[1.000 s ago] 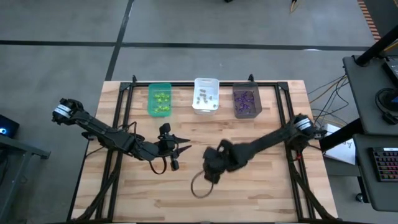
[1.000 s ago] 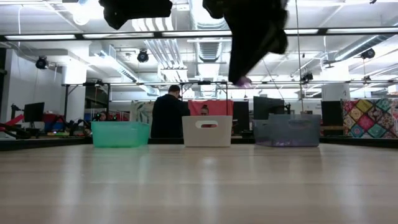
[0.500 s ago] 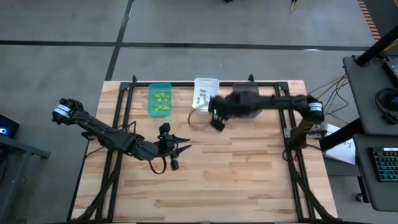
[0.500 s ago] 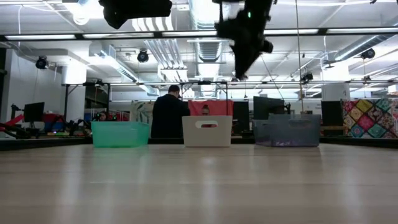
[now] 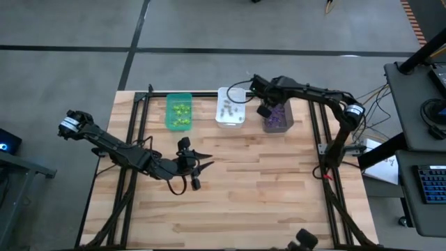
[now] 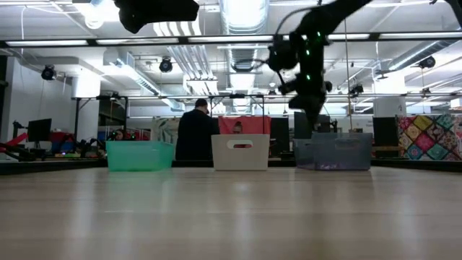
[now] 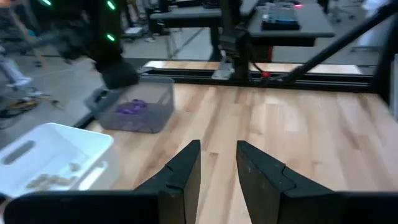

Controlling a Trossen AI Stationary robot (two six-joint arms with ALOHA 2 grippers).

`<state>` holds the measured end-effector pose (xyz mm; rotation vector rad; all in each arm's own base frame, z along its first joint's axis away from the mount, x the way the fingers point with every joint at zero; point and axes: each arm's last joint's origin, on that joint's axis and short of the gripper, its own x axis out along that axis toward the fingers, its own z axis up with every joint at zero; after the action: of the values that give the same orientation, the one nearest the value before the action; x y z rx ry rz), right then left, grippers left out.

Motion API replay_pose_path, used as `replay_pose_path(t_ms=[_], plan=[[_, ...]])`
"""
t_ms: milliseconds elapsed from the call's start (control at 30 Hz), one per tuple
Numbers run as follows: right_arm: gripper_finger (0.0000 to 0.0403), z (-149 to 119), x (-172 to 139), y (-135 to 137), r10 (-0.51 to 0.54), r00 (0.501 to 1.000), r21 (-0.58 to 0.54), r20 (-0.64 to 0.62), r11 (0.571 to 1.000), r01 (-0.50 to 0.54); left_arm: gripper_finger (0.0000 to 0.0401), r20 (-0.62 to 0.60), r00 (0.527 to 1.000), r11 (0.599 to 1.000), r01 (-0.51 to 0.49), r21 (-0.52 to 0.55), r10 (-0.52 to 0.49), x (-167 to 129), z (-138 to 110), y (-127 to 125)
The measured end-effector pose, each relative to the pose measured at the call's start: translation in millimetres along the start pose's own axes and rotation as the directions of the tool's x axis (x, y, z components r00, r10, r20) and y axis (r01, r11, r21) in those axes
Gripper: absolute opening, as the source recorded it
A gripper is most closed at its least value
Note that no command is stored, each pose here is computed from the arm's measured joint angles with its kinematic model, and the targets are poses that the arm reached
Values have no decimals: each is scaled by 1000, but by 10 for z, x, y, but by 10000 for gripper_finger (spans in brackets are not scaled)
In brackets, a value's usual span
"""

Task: Sort Halloween decoration
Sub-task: Put the purple witch hat toy into the gray bin

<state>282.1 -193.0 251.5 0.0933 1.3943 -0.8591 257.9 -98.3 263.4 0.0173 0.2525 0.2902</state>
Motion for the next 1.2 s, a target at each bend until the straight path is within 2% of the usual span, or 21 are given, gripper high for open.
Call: replay_pose_path(t_ms=[200, 300, 400, 633, 733, 867, 1067, 1200], plan=[[9, -132, 479, -105, -13, 1000, -111, 12, 994, 14, 86, 15, 996, 995, -93, 20, 93, -1, 5, 27], [9, -189, 608, -61, 34, 999, -207, 37, 978, -25, 86, 16, 995, 995, -100, 20, 100, -1, 5, 29], [9, -232, 683, -28, 62, 997, -247, 46, 968, -49, 86, 16, 995, 995, -101, 19, 100, -1, 5, 29], [9, -257, 728, -39, 130, 990, -239, 50, 964, -114, 86, 17, 995, 995, -101, 19, 100, -2, 6, 29], [9, -251, 746, -77, 147, 987, -189, 60, 973, -133, 86, 17, 995, 995, -101, 19, 101, -2, 7, 29], [15, -254, 779, -138, 236, 969, -123, 74, 966, -226, 86, 18, 995, 995, -101, 19, 101, -2, 7, 29], [44, -258, 803, -195, 238, 968, -60, 78, 971, -233, 86, 17, 995, 995, -101, 20, 101, -2, 6, 29], [58, -258, 802, -194, 240, 967, -57, 79, 970, -236, 86, 17, 995, 994, -101, 36, 101, -2, 6, 29]])
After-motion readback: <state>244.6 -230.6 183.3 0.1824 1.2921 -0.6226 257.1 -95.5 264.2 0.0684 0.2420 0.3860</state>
